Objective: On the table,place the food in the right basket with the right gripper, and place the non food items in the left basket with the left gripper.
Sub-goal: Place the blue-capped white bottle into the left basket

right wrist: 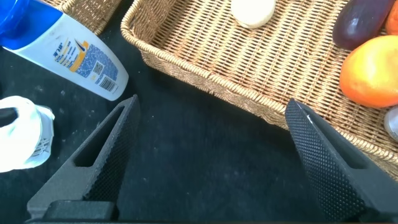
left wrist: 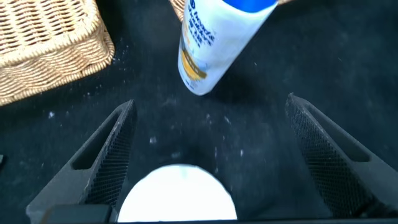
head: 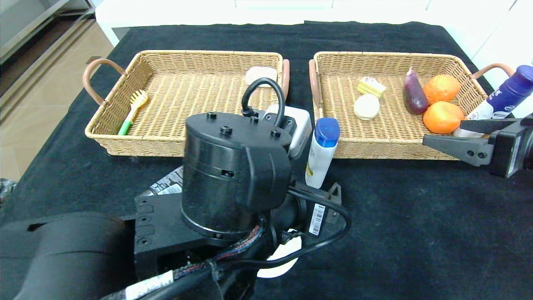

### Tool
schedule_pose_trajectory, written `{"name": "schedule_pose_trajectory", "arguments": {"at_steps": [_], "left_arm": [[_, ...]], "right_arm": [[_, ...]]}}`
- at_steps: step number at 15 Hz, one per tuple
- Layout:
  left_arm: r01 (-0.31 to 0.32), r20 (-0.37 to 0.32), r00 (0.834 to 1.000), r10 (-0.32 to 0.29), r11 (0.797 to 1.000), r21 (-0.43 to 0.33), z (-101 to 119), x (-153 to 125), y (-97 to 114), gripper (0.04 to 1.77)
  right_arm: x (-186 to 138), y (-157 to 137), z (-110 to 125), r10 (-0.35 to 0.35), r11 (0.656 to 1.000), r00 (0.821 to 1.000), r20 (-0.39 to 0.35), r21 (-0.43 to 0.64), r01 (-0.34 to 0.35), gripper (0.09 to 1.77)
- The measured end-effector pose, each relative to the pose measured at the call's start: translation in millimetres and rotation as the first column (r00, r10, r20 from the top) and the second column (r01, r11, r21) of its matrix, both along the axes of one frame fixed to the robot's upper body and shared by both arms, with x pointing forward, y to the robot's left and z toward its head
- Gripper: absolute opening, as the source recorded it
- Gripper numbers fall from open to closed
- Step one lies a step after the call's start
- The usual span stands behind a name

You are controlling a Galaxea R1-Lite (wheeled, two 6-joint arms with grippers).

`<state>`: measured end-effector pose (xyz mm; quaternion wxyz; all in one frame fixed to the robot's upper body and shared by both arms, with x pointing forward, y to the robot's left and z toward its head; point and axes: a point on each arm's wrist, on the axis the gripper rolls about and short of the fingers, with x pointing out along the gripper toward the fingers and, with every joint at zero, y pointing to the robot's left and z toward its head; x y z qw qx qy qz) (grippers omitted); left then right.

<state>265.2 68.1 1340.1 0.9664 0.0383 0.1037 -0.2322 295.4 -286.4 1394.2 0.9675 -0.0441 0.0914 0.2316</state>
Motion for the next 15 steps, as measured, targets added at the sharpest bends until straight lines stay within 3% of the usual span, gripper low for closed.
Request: {"name": "schedule_pose_trajectory", "arguments": {"at_steps": [7, 15], "left_arm": [[-0.054, -0.009, 0.998, 0.054, 0.998, -0.038, -4.1, 14.5, -22.5, 1.72], [-0.121, 0.026, 0.992, 0.123, 0.991, -0.063, -5.0, 28.4, -37.3, 1.72]], "right_arm": [[0.3, -1.2, 0.1, -0.006, 1.000, 1.000, 0.000, 0.000, 0.006, 1.70], [0.1, -1.6, 0.3, -0.007, 1.000, 1.000, 0.001, 0.000, 0.007, 1.70]]}}
